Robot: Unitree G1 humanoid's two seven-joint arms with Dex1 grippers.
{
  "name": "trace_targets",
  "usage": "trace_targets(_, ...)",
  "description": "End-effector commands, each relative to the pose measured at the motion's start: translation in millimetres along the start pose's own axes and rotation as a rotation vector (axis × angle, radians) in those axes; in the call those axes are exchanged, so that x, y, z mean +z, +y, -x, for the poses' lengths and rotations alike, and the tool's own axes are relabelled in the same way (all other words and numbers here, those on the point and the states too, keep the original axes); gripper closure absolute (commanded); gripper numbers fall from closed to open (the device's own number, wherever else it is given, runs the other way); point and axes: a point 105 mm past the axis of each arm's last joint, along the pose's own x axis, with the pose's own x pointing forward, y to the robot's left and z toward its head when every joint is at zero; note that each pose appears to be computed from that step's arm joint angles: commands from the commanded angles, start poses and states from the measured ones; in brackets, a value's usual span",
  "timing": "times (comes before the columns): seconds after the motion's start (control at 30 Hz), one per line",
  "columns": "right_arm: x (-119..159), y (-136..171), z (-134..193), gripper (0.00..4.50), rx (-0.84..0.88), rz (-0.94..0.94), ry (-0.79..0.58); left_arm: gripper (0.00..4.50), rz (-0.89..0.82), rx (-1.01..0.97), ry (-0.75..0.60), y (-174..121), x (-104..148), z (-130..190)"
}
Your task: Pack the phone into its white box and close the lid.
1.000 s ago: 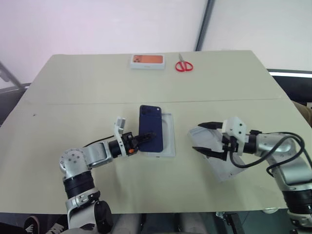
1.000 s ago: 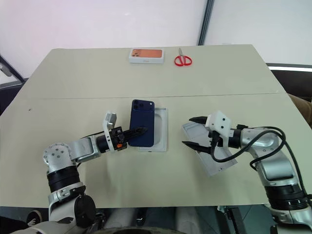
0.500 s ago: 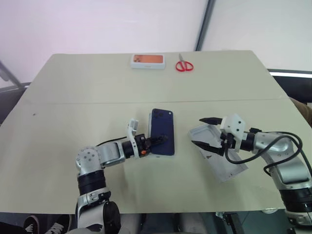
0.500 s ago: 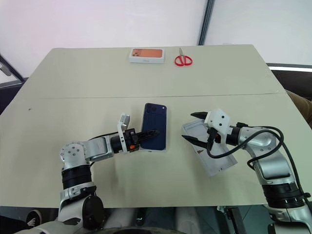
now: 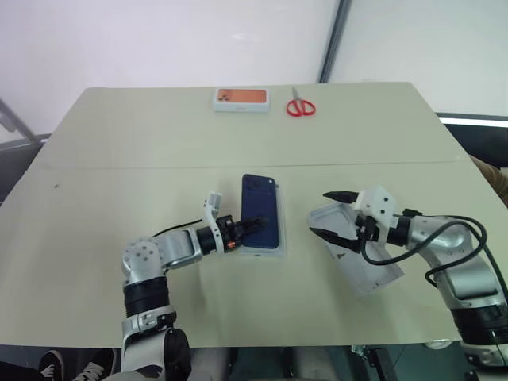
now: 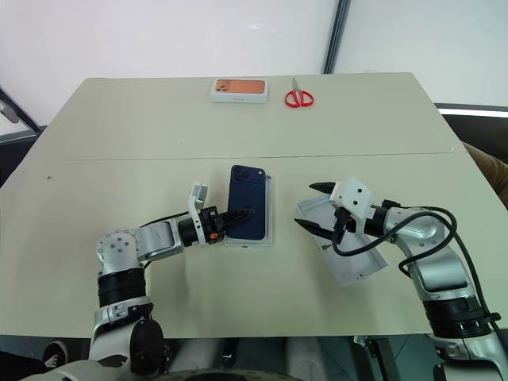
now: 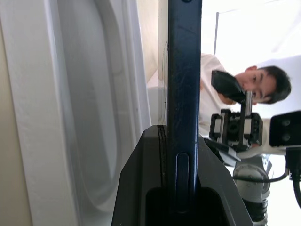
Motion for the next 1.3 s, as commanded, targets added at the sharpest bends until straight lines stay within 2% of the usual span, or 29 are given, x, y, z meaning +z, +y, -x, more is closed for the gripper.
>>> trace_targets(0.03, 11, -5, 1, 0.0, -0.014, 0.048, -0.029, 3.21, -0.024, -0.038, -0.013, -10, 5, -2)
trace_targets(0.23, 10, -7, 3, 0.0, -0.021, 0.044, -0.024, 0.29, -0.028, -0.048, -0.027, -12, 8, -1)
trace_targets(0.27, 10, -7, 3, 0.0, -0.022, 0.045, -0.023, 0.02, -0.03, -0.05, -0.011, -13, 6, 0)
trace_targets(0.47, 10, -7, -1, 0.0, -0.022, 0.042, -0.028, 0.02, -0.093, -0.074, 0.034, -28, 2, -2)
trace_targets(0.77, 8, -8, -7, 0.0, -0.024, 0.053, -0.03, 0.02, -0.231, -0.016, 0.056, -34, 10, 9)
trace_targets(0.9, 8, -9, -8, 0.0, -0.028, 0.056, -0.032, 0.02, -0.245, -0.005, 0.056, -34, 13, 12)
trace_targets(1.13, 8, -10, -10, 0.0, -0.036, 0.063, -0.035, 0.02, -0.288, -0.035, 0.11, -41, 4, 21)
trace_targets(1.3, 9, -12, -10, 0.0, -0.039, 0.065, -0.036, 0.02, -0.325, -0.037, 0.106, -44, 10, 30)
